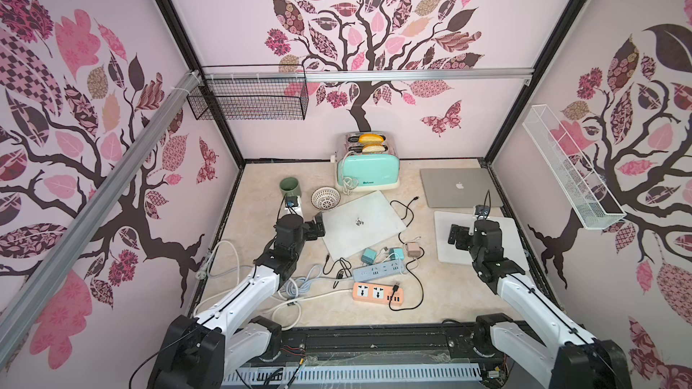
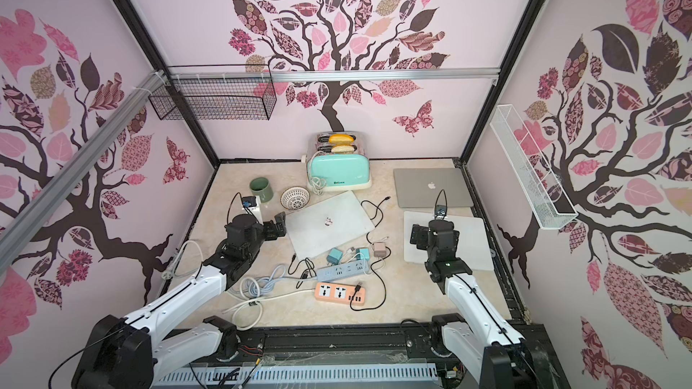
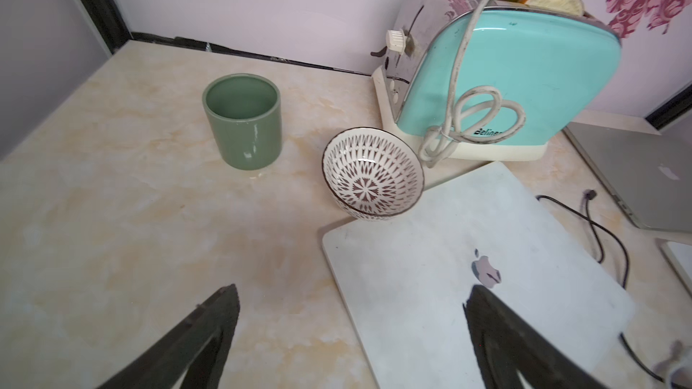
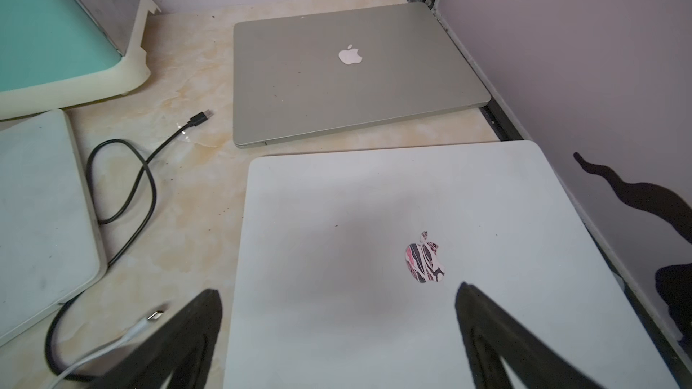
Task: Unplug the laptop charger
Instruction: Reset both arms
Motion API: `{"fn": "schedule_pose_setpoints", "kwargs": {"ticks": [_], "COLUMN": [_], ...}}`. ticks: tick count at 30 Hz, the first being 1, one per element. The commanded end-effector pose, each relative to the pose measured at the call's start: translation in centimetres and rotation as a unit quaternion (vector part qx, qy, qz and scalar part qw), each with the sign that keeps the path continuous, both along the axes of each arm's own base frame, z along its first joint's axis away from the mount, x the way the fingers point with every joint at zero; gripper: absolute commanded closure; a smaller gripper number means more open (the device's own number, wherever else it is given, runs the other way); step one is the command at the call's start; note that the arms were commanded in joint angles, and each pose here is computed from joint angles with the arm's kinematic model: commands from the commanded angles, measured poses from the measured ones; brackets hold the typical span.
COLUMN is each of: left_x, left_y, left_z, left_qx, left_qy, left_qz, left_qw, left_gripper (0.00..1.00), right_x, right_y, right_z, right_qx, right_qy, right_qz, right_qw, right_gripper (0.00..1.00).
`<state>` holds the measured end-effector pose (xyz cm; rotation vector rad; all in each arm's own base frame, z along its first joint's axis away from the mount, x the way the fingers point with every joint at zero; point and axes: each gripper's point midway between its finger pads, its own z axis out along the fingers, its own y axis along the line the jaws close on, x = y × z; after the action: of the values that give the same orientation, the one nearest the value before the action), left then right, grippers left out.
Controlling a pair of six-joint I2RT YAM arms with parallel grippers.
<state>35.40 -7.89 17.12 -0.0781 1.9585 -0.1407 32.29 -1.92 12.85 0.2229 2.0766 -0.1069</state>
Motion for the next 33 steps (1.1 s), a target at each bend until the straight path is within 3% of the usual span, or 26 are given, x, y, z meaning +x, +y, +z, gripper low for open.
{"fn": "schedule_pose_setpoints", "kwargs": {"ticks": [1, 3, 5, 7, 11, 14, 16, 18, 20, 24, 30, 33], "left_x": [0.5, 0.4, 0.7, 1.4, 2.8, 2.6, 3.2, 4.3, 5.1, 4.9, 4.8, 4.8], "left_y": [3.2, 5.6, 7.2, 8.1, 9.4, 13.3, 14.6, 14.3, 13.3, 9.7, 10.0, 10.0], "left_z": [0.4, -0.3, -0.8, -1.1, -2.8, -5.6, -5.5, -4.8, -5.9, -7.2, -7.2, -7.1], "left_qx": [0.048, 0.057, 0.071, 0.074, 0.089, 0.047, 0.024, 0.022, 0.028, 0.067, 0.064, 0.065], "left_qy": [-0.033, -0.029, -0.016, -0.002, 0.005, 0.023, 0.008, -0.02, 0.003, -0.027, -0.031, -0.033], "left_qz": [0.024, 0.049, 0.064, 0.077, 0.088, 0.149, 0.164, 0.151, 0.117, 0.046, 0.052, 0.053], "left_qw": [0.998, 0.997, 0.995, 0.994, 0.992, 0.987, 0.986, 0.988, 0.993, 0.996, 0.996, 0.996], "left_gripper": [0.02, 0.02, 0.02, 0.02, 0.02, 0.02, 0.02, 0.02, 0.02, 0.02, 0.02, 0.02], "right_x": [2.7, 3.4, 4.2, 5.1, 7.6, 8.4, 8.6, 8.4, 8.1, 7.5, 7.6, 7.8], "right_y": [0.8, 1.1, 2.1, 4.2, 3.3, 5.5, 4.8, 4.5, 3.8, 3.7, 2.5, 2.7], "right_z": [2.8, 1.3, 0.9, 0.9, -0.8, -1.6, -1.8, -1.4, -1.0, -0.5, 0.7, 0.3], "right_qx": [0.018, 0.034, 0.063, 0.072, 0.062, 0.054, 0.051, 0.046, 0.045, 0.047, 0.014, 0.029], "right_qy": [-0.095, -0.076, -0.096, -0.1, -0.067, -0.026, -0.021, -0.032, -0.049, -0.071, -0.084, -0.104], "right_qz": [0.041, 0.046, 0.065, 0.127, 0.102, 0.176, 0.156, 0.147, 0.127, 0.118, 0.1, 0.102], "right_qw": [0.994, 0.995, 0.991, 0.984, 0.991, 0.983, 0.986, 0.987, 0.99, 0.989, 0.991, 0.989], "right_gripper": [0.01, 0.01, 0.01, 0.01, 0.0, 0.0, 0.0, 0.0, 0.01, 0.01, 0.01, 0.01]}}
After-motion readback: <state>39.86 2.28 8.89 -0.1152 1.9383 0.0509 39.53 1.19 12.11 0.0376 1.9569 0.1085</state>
